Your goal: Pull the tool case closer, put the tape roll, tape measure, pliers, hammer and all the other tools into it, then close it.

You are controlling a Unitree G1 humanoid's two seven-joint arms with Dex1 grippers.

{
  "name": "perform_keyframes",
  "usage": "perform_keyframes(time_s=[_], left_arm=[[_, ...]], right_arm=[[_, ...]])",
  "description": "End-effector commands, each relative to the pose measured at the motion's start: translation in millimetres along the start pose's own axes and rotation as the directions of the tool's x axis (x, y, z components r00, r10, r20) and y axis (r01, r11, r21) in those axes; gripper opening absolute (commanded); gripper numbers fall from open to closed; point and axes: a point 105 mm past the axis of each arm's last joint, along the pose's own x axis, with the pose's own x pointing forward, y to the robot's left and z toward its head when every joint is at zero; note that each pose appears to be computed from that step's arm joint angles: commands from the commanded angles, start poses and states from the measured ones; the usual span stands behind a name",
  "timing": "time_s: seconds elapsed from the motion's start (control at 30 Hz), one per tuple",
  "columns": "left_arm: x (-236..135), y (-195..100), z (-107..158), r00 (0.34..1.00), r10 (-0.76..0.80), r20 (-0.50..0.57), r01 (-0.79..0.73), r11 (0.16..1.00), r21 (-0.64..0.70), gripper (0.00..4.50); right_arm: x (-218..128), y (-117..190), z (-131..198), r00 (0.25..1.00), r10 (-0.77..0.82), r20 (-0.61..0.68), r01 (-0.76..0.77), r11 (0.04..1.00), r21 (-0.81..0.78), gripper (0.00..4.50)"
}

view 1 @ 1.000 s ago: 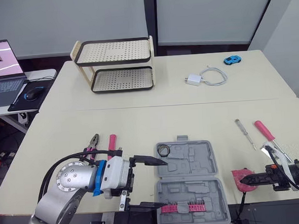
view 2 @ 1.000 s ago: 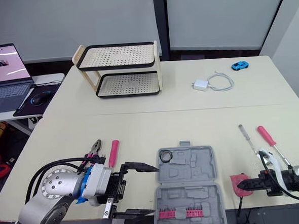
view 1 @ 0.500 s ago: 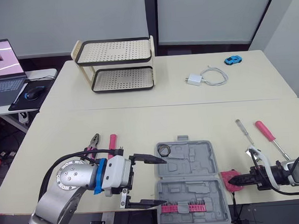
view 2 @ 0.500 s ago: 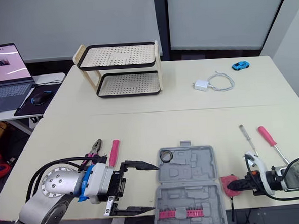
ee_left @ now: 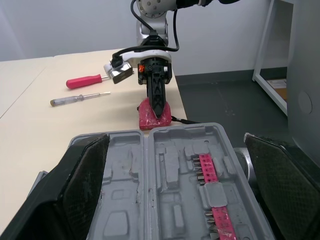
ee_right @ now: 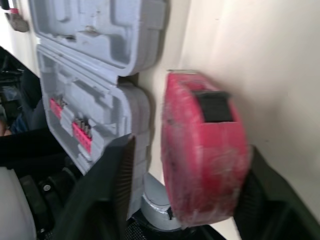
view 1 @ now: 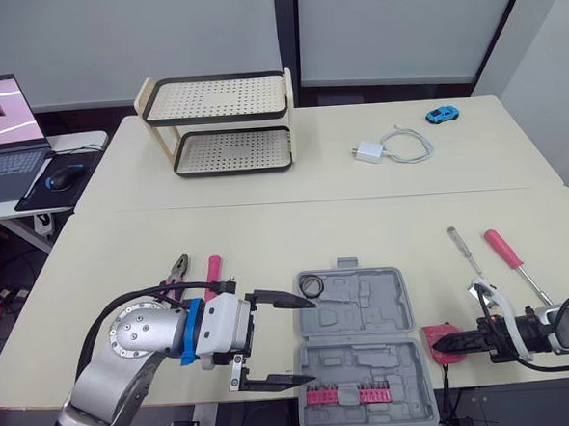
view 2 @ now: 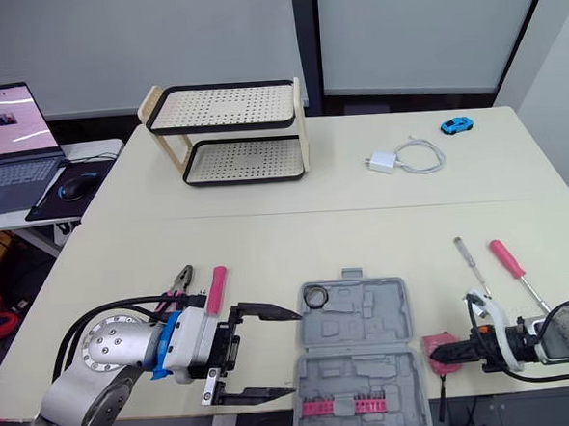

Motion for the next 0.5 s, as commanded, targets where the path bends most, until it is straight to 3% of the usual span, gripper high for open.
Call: perform_keyframes(time_s=[0.03,0.1,0.3,0.43,0.5], left_arm=[[5.0,-1.0,5.0,1.000,-0.017,0.026,0.016,0.999,0.032,4.50],[6.0,-0.6,4.8,0.999,-0.017,0.029,0.016,0.999,0.034,4.50],[6.7,-0.4,3.3,0.999,-0.016,0.033,0.014,0.999,0.041,4.50],[6.9,-1.3,2.7,0.999,-0.017,0.037,0.016,0.999,0.043,4.50],[6.9,-1.6,2.6,0.999,-0.017,0.041,0.015,0.999,0.043,4.50]], right_arm=[[-22.4,-18.7,-2.3,0.992,-0.123,0.002,0.123,0.992,-0.003,4.05],[-28.4,-20.3,-4.1,0.991,-0.134,-0.006,0.134,0.991,-0.014,4.48],[-65.6,-29.0,-5.2,0.978,-0.206,-0.018,0.203,0.973,-0.110,4.48],[-85.9,-26.8,0.8,0.976,-0.217,-0.011,0.201,0.924,-0.326,4.48],[-89.5,-17.0,5.2,0.981,-0.195,-0.002,0.165,0.834,-0.526,4.48]])
